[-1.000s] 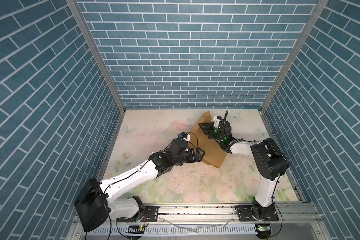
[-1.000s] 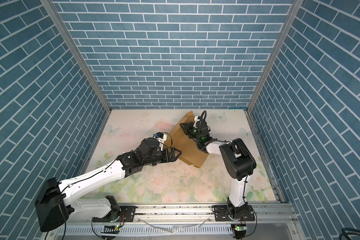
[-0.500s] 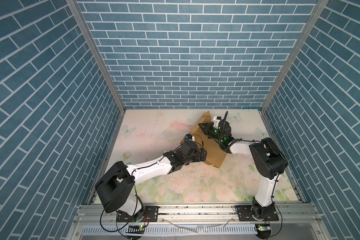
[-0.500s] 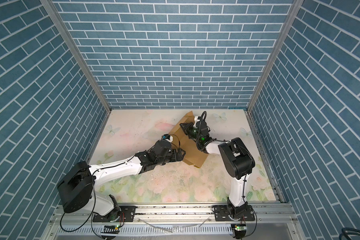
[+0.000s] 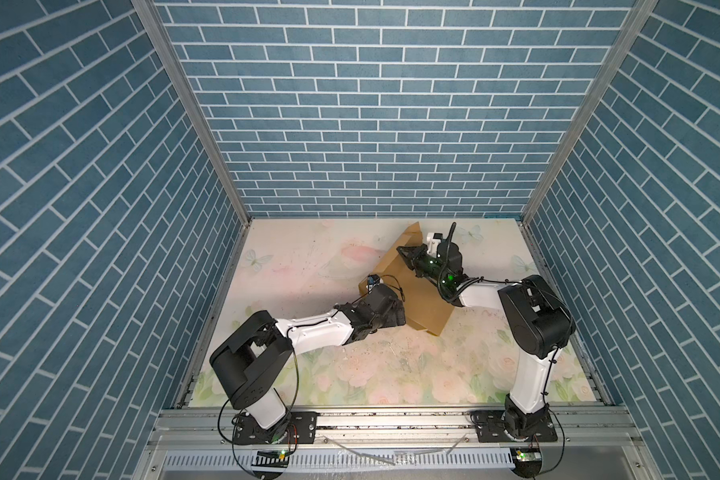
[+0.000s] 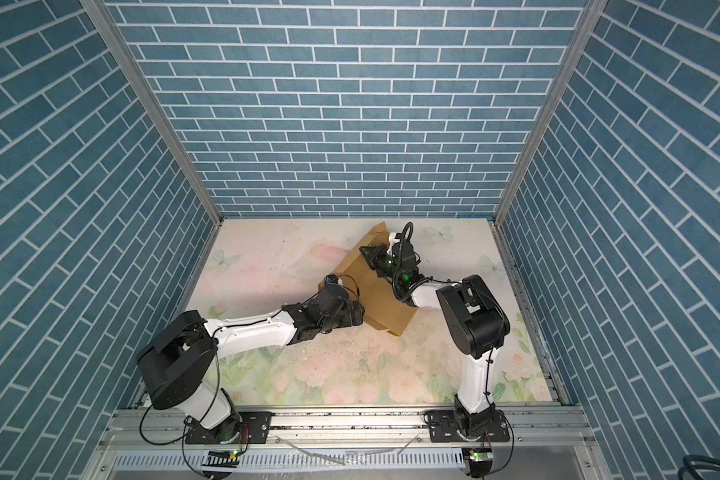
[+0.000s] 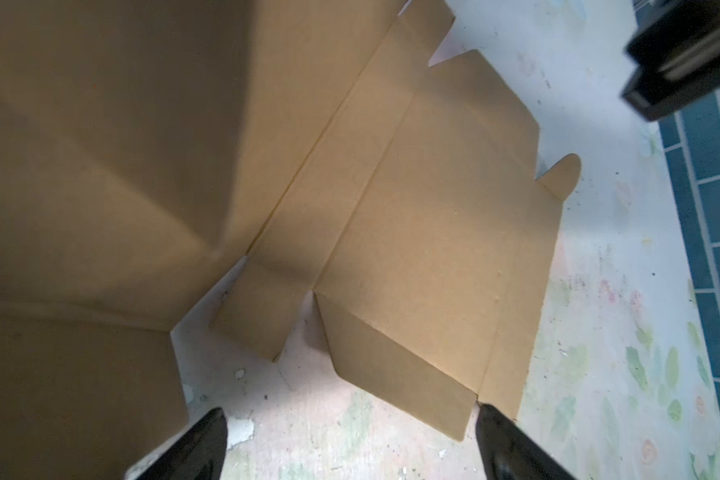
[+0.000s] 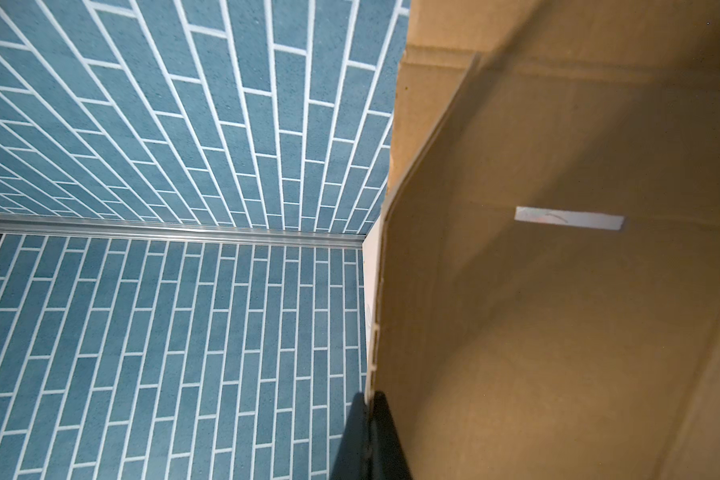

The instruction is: Fold the paper box

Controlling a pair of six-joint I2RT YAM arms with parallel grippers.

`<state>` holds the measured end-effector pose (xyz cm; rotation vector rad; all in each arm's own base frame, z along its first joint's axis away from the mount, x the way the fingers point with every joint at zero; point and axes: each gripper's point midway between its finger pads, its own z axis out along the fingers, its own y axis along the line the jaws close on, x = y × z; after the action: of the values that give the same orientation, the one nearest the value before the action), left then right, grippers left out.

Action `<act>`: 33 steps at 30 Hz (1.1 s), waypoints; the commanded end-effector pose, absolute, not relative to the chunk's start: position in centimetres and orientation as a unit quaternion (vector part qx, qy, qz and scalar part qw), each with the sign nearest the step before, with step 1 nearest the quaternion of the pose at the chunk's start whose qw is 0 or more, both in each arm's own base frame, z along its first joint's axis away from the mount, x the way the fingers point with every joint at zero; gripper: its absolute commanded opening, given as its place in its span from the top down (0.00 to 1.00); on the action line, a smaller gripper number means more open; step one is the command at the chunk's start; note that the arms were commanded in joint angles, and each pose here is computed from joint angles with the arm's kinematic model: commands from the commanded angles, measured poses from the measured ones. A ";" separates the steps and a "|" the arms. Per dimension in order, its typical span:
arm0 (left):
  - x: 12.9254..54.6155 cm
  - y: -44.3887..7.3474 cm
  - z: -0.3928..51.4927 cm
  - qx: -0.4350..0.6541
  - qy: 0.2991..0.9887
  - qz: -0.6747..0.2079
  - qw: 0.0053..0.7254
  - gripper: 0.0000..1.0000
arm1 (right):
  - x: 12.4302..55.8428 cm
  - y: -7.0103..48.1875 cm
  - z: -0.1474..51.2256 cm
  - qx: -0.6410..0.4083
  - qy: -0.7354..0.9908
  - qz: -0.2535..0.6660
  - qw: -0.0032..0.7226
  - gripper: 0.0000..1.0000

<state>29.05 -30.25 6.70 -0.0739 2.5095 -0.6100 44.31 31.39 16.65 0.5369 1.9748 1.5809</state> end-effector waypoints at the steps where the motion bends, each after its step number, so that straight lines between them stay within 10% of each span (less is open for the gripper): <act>1: 29.1 -29.8 5.7 -0.039 0.942 -0.209 0.259 0.07 | 44.2 31.0 15.8 0.204 0.736 0.585 0.274 1.00; 33: 34.1 -31.5 6.3 -0.077 0.906 -0.252 0.331 0.08 | 43.8 30.6 15.4 0.211 0.738 0.580 0.274 1.00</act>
<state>32.21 -31.15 5.12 -0.1986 2.4393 -0.6734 44.41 30.90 16.31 0.5528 1.9640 1.5669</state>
